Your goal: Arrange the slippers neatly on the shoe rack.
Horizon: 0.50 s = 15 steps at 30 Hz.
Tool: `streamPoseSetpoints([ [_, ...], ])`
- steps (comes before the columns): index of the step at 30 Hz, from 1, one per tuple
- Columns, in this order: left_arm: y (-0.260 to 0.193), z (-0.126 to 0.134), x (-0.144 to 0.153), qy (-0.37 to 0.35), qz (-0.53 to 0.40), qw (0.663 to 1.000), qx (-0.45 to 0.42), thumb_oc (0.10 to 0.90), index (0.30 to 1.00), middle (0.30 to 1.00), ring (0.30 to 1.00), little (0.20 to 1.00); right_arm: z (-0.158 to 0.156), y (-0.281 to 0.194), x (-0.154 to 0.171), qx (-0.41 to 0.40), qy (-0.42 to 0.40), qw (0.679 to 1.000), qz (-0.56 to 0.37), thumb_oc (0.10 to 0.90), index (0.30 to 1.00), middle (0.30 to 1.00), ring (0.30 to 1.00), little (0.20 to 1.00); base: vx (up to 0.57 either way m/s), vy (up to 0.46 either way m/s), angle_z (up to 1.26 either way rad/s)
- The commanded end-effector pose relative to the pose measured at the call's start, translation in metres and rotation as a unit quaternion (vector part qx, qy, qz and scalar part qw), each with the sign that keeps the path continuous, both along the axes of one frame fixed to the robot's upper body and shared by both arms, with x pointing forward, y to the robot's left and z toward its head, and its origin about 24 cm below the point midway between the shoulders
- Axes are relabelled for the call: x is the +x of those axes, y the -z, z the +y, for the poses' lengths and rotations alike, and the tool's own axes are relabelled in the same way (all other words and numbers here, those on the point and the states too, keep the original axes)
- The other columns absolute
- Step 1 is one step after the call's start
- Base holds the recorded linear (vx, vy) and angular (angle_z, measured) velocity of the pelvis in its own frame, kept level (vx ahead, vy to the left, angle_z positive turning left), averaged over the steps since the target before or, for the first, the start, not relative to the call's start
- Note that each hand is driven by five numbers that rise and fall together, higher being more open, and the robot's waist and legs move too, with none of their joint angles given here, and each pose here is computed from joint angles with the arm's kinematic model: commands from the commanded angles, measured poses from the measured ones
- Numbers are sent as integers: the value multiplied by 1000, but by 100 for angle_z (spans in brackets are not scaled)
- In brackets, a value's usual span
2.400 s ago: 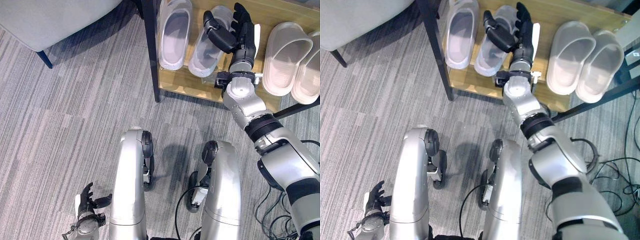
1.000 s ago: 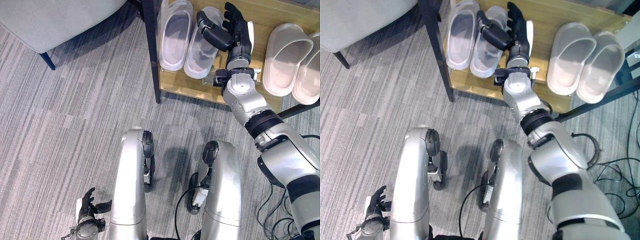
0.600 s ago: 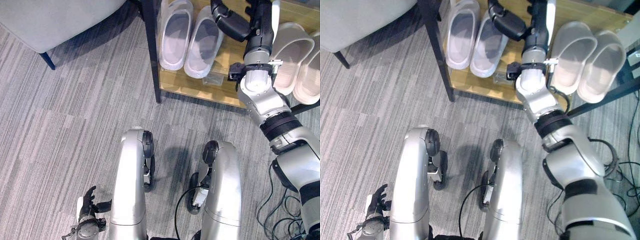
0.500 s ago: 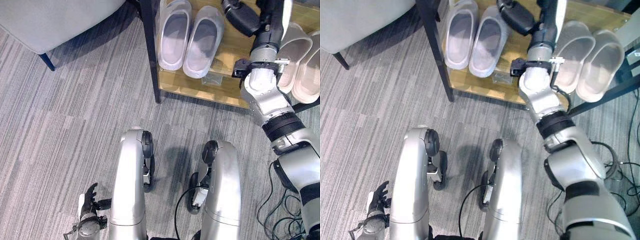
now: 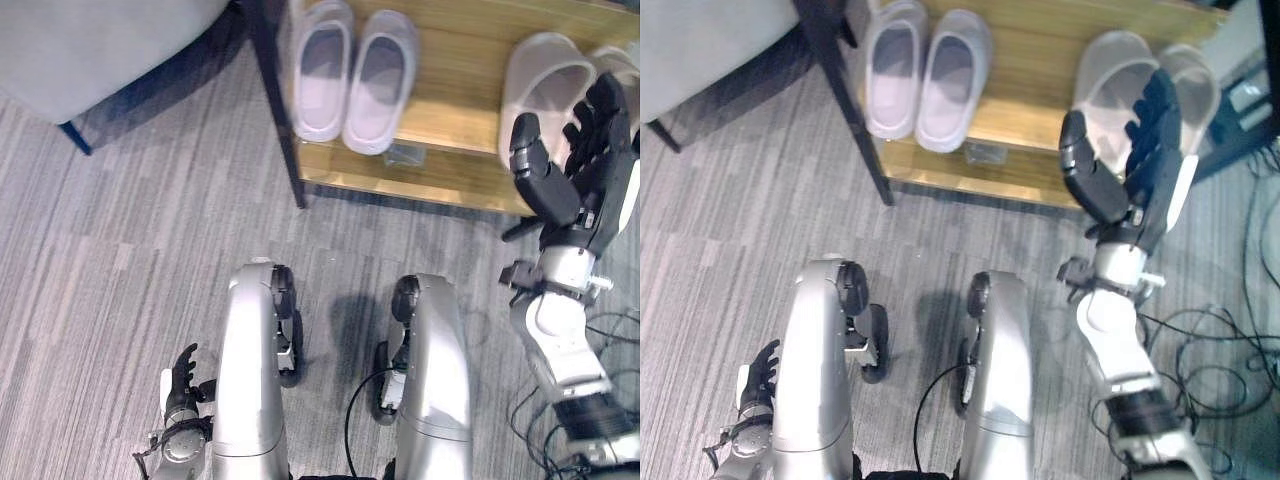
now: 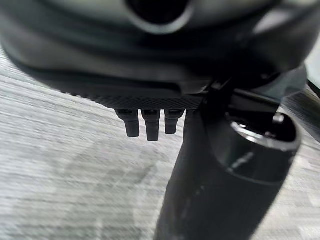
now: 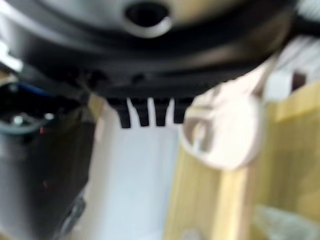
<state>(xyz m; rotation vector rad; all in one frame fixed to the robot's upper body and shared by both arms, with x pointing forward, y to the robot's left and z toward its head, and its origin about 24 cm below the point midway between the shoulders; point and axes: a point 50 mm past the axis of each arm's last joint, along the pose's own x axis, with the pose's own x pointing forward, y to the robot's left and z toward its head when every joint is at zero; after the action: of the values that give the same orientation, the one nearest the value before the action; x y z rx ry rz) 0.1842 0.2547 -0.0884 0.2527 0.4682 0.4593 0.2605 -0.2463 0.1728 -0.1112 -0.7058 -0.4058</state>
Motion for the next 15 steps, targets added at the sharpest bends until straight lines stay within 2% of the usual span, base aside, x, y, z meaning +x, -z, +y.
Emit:
streamPoseSetpoints([
  [1,-13,6,-2,-10,-58,998,7,800,900,900,900,900,26,-57,-39,-88,-73,975,-190,800,900,900,900,900,-79,9,12],
  [6,-27,-2,24,10,-101,995,-7,800,900,900,900,900,42,-38,-40,-121,-131,975,-132,800,900,900,900,900,-113,36,13],
  [8,-40,-12,45,34,-132,991,-11,800,900,900,900,900,51,-5,-33,-89,-171,980,-55,800,900,900,900,900,-209,125,7],
  [10,-39,-16,48,32,-133,990,-22,800,900,900,900,900,55,19,-30,-81,-179,981,4,800,900,900,900,900,-88,129,31],
  [13,-26,-16,40,23,-103,994,-25,800,900,900,900,900,51,57,-38,-108,-153,978,96,800,900,900,900,900,-48,129,0],
  [14,-19,-20,37,36,-77,996,-7,800,900,900,900,900,49,86,-40,-71,-154,972,162,800,900,900,900,900,-45,115,12],
  [15,-19,-20,37,36,-77,996,-7,800,900,900,900,900,49,86,-40,-71,-154,972,162,800,900,900,900,900,-35,110,23],
])
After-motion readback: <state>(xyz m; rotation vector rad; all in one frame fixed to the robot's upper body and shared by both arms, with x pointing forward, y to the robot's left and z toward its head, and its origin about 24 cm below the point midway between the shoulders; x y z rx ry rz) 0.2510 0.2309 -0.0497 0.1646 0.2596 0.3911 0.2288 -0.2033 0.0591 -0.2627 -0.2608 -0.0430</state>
